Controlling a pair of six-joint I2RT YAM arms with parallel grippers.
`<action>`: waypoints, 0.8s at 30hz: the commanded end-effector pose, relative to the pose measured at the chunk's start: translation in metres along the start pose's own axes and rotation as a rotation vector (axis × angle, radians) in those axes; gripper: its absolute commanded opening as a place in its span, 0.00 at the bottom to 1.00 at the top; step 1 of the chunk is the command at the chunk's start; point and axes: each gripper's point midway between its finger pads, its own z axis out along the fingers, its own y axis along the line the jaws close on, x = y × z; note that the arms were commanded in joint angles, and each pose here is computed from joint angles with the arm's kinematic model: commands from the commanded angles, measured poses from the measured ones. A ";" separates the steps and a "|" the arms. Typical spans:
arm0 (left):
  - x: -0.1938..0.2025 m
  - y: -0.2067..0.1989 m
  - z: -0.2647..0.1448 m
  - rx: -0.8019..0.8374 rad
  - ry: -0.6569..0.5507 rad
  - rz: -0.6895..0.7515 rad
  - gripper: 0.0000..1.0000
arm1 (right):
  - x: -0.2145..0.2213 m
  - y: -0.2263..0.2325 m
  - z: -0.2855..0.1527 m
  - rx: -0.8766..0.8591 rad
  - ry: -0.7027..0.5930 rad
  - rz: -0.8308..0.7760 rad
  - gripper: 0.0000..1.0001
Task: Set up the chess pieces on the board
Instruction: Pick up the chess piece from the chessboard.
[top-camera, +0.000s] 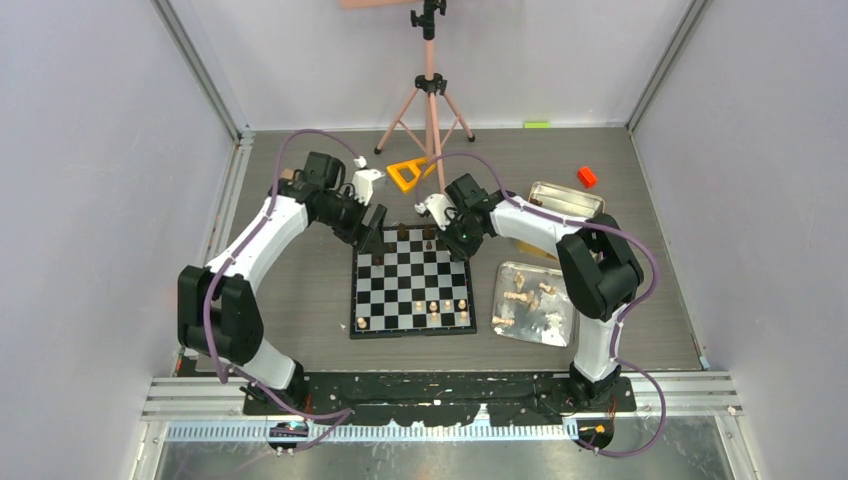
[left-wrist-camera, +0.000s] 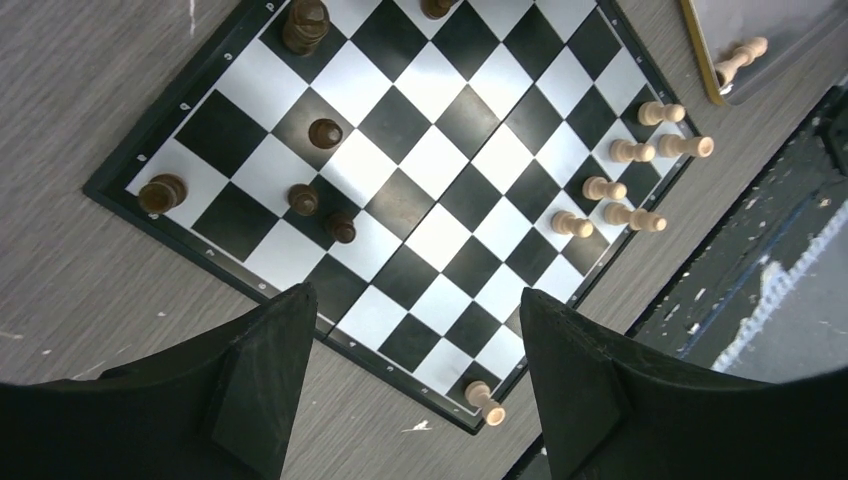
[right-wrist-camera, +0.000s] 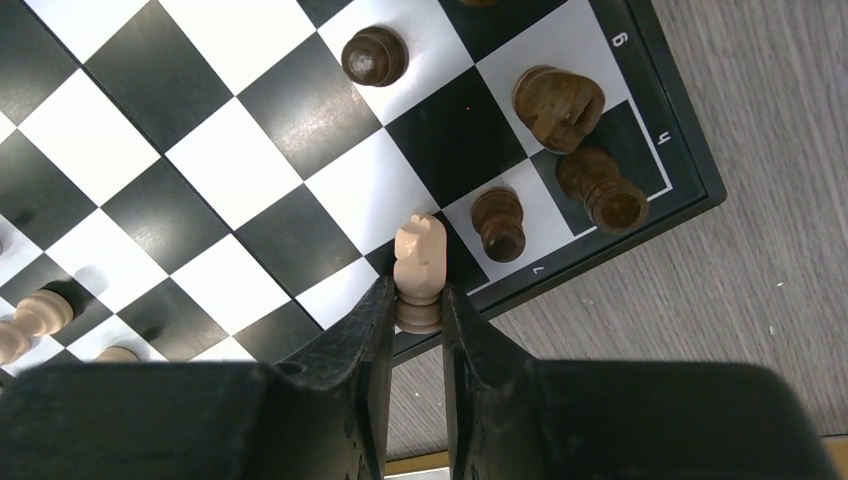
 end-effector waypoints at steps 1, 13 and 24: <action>-0.031 -0.007 -0.001 0.065 -0.097 -0.012 0.76 | -0.023 0.007 -0.025 -0.022 -0.064 -0.020 0.16; -0.071 -0.050 0.010 0.419 -0.149 -0.237 0.71 | -0.060 0.059 -0.106 -0.230 -0.271 -0.030 0.01; -0.111 -0.059 0.017 0.571 -0.108 -0.507 0.68 | -0.088 0.032 -0.123 -0.085 -0.334 0.024 0.01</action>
